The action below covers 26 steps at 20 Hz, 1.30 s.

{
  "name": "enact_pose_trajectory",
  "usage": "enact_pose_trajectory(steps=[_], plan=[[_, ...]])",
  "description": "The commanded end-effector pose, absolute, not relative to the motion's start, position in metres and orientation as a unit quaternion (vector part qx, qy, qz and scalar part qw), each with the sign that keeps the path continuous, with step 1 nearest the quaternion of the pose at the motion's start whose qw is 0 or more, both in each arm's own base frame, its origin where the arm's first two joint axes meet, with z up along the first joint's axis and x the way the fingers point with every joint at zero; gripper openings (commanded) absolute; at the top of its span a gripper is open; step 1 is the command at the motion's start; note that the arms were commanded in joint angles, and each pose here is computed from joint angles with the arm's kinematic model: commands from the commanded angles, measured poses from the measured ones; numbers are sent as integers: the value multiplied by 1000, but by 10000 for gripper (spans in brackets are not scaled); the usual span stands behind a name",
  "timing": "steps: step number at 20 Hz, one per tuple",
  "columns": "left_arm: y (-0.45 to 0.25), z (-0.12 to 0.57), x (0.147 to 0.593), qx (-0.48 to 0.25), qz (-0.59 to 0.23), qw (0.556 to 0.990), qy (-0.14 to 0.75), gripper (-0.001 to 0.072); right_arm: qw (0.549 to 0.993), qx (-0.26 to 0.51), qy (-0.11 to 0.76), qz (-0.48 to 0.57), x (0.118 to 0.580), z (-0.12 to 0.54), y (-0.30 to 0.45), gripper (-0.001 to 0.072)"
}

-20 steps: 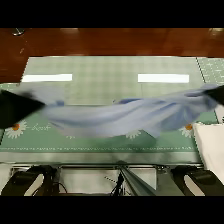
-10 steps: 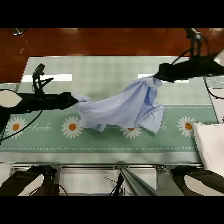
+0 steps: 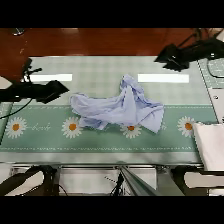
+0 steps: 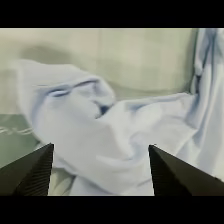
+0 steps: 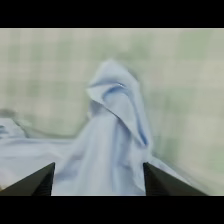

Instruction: Fold the shirts.

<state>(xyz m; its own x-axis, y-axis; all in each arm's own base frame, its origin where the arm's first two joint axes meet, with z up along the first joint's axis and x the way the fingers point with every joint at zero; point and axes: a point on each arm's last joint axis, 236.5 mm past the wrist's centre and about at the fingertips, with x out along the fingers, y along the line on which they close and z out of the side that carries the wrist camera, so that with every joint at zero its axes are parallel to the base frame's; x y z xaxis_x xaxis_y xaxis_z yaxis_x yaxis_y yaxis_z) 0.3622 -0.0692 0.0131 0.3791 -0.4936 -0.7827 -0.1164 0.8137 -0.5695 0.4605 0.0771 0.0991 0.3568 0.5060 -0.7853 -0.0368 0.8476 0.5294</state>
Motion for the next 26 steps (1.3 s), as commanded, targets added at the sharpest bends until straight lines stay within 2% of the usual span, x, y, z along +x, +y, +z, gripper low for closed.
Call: enact_pose_trajectory(steps=[1,2,4,6,8,12,16,17,18,19,20,23,26], plan=[[-39,-6,285,-290,-142,687,651,702,738,122,663,19,365,58,-48,630],[-49,-20,268,-305,-159,666,662,702,730,163,663,-28,344,42,-67,628],[-76,-45,244,-328,-196,638,668,701,733,238,637,-22,314,13,-57,628],[-100,-60,242,-356,-211,639,648,701,739,285,610,-15,290,-8,-39,628],[-117,-72,249,-362,-211,653,631,701,738,304,603,1,270,-22,-18,628],[-155,-85,258,-322,-234,663,634,699,726,326,604,44,242,-31,17,628],[-182,-87,280,-284,-249,689,619,699,723,326,607,47,233,-34,22,628],[-187,-87,282,-277,-254,689,620,679,724,325,607,47,233,-34,22,628],[-191,-86,283,-274,-260,686,621,501,724,325,607,47,234,-34,21,628],[-194,-86,282,-271,-265,683,625,162,725,325,605,46,234,-34,21,628],[-195,-85,281,-268,-272,680,626,24,727,324,604,44,235,-35,20,628],[-194,-82,285,-268,-276,681,623,23,728,326,602,18,237,-39,11,628],[-193,-78,290,-270,-278,683,619,23,707,329,625,25,233,-51,17,628]])
